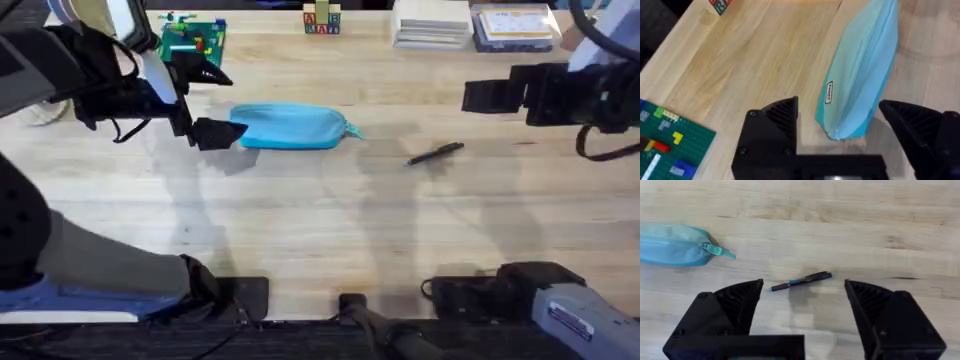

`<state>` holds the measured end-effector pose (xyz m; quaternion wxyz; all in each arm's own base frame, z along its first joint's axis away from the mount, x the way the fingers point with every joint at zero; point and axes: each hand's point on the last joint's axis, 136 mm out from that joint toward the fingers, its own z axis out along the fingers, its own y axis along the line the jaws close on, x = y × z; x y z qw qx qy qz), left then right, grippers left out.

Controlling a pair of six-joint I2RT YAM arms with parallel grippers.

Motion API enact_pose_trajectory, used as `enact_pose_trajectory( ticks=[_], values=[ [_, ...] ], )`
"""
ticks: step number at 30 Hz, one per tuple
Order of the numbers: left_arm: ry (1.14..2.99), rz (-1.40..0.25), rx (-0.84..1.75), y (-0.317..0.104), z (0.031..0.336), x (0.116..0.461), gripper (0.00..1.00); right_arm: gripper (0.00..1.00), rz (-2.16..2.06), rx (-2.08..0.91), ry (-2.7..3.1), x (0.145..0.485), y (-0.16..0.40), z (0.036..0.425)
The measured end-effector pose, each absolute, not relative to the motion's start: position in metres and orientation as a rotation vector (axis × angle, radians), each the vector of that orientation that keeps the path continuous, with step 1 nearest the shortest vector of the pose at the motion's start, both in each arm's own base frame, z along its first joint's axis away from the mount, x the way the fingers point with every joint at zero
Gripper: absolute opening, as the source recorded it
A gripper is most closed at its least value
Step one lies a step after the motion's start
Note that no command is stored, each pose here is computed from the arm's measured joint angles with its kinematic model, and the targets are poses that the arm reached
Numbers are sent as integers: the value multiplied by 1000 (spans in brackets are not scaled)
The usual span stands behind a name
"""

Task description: Unzip the bag, pick up the pens from the table one at a time and place them inside, then zip the bag closed.

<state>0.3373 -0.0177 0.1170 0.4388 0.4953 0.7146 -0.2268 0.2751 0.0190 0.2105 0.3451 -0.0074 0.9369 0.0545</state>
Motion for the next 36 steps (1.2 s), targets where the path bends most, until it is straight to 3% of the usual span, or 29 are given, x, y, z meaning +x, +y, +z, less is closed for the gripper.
enact_pose_trajectory(
  ticks=[20, 36],
  values=[
    [1706, -624, 1220, -22, 108, 341, 992, 998, 142, -19, 2433, 275, 19, 211],
    [1767, -648, 1176, -19, 105, 340, 994, 998, 142, -19, 2433, 275, 19, 210]
  ],
)
